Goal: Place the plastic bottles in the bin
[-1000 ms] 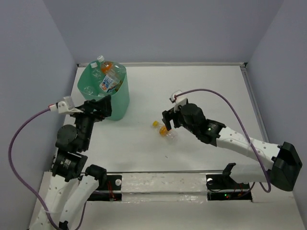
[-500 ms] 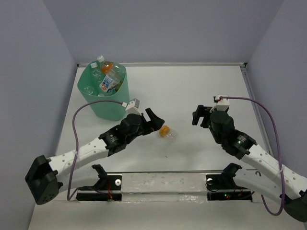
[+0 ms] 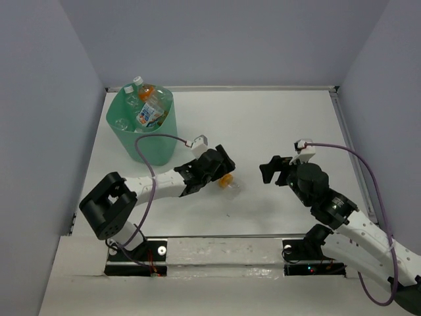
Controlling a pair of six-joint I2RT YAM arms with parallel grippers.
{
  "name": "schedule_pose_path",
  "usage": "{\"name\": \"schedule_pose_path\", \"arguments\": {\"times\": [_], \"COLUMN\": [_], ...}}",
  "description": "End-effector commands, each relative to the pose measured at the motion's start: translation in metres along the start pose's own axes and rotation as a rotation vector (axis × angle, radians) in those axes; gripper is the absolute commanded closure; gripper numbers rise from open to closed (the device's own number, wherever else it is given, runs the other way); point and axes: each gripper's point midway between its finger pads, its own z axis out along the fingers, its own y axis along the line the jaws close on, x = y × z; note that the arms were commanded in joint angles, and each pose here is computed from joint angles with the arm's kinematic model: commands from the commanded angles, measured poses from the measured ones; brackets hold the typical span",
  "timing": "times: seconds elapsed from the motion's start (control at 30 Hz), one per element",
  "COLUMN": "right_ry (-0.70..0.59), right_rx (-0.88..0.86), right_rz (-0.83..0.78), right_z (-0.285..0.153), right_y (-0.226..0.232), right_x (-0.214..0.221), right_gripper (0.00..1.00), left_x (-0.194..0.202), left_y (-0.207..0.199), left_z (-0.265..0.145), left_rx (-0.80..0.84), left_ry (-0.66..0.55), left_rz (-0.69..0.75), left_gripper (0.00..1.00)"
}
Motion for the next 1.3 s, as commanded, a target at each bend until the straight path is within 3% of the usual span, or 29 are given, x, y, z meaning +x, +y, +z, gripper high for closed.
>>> {"name": "schedule_pose_path", "arguments": {"times": [0.0,0.37,0.6,0.7,0.8,1.0,1.1,1.13,1.2,1.27], "right_ry": [-0.042,-0.040,-0.051,-0.072,-0.084,-0.076,-0.059,-0.046,-0.035,-0.020], "right_rx": [-0.086,-0.153,-0.152,-0.139,-0.140,-0.140,-0.142,-0.138,-0.115,-0.097], "right_rz": [0.035,0.062,0.075,0.088,0.098,0.106,0.105,0.103,0.103,0.100], "right_z": [-0.002,-0.005,-0.007,-0.009,-0.011,-0.011,-0.009,-0.008,-0.005,-0.003], "right_y": [0.017,0.026,0.024,0.020,0.019,0.018,0.018,0.018,0.015,0.012], "right_x": [-0.012,-0.007,-0.005,-0.008,-0.010,-0.005,0.000,0.003,0.007,0.011], "right_gripper": [0.11,0.11,0.11,0.11,0.11,0.11,0.11,0.11,0.10,0.09], "left_x": [-0.006,0.011,0.008,-0.010,-0.018,0.000,0.005,0.009,0.008,0.012], "left_y": [-0.015,0.007,0.005,-0.013,-0.019,-0.006,-0.001,0.005,-0.002,-0.007], "left_z": [0.013,0.050,0.054,0.040,0.030,0.033,0.033,0.035,0.037,0.039], "left_rx": [-0.010,-0.120,-0.115,-0.057,-0.032,-0.049,-0.058,-0.083,-0.080,-0.072], "left_ry": [-0.033,-0.023,-0.044,-0.088,-0.105,-0.025,-0.006,0.012,0.030,0.053], "left_rz": [-0.024,0.041,0.068,0.081,0.105,0.163,0.185,0.211,0.261,0.298], "left_gripper": [0.01,0.06,0.31,0.58,0.62,0.71,0.63,0.42,0.22,0.17]}}
